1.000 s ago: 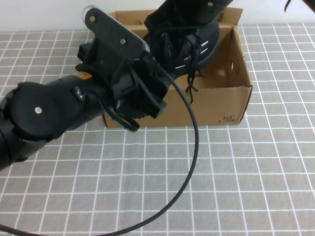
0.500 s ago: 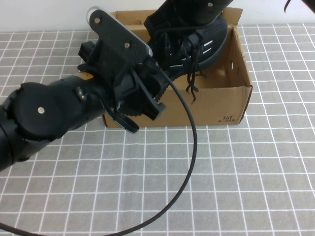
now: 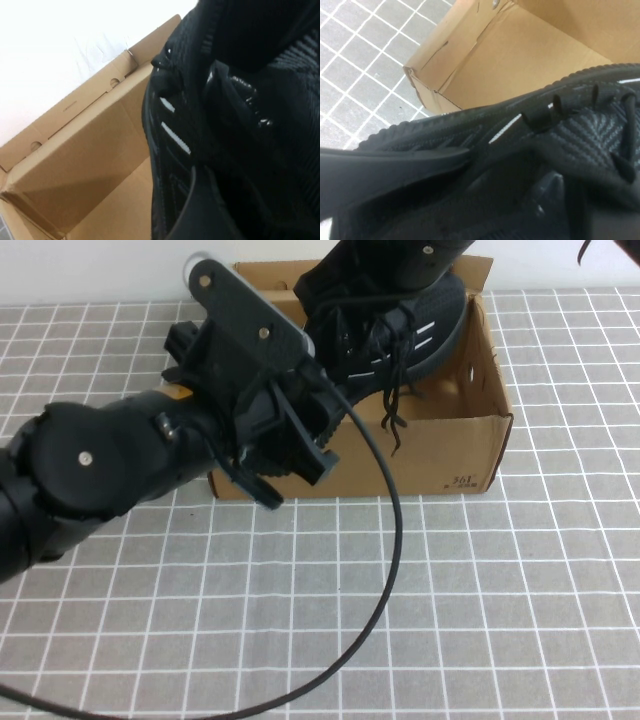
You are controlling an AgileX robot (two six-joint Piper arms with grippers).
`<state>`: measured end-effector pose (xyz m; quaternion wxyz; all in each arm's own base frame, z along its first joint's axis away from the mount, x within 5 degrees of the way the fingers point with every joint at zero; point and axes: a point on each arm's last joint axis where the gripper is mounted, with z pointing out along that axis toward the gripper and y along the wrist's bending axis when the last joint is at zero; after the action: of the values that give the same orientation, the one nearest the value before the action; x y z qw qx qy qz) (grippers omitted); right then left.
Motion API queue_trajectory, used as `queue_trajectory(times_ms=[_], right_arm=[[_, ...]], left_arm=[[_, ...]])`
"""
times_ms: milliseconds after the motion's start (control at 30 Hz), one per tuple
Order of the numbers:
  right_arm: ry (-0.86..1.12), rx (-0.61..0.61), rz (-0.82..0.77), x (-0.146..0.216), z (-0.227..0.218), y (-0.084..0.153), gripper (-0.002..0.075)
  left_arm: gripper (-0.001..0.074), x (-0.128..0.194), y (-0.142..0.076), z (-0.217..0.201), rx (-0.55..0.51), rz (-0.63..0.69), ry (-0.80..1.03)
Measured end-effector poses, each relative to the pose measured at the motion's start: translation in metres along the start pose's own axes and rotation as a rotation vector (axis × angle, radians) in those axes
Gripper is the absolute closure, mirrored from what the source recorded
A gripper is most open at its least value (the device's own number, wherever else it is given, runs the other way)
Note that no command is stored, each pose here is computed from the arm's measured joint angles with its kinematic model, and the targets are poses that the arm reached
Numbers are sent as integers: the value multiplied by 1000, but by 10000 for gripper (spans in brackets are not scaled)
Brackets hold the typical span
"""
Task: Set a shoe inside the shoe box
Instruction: Hand over the shoe
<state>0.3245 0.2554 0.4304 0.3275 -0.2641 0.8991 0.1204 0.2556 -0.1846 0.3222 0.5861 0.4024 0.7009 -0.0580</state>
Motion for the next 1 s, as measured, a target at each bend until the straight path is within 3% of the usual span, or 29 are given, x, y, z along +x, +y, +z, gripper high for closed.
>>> queue_trajectory(times_ms=[700,800,1000], right_arm=[[-13,18,-26,-2,1,-4,732],[-11,18,-26,-2,2,-4,732],[-13,18,-28,-2,2,-4,732]], left_arm=[[319,3,1,21,-31,7,17],[351,5,2,22,-40,7,19],[501,4,3,23,-65,9,11]])
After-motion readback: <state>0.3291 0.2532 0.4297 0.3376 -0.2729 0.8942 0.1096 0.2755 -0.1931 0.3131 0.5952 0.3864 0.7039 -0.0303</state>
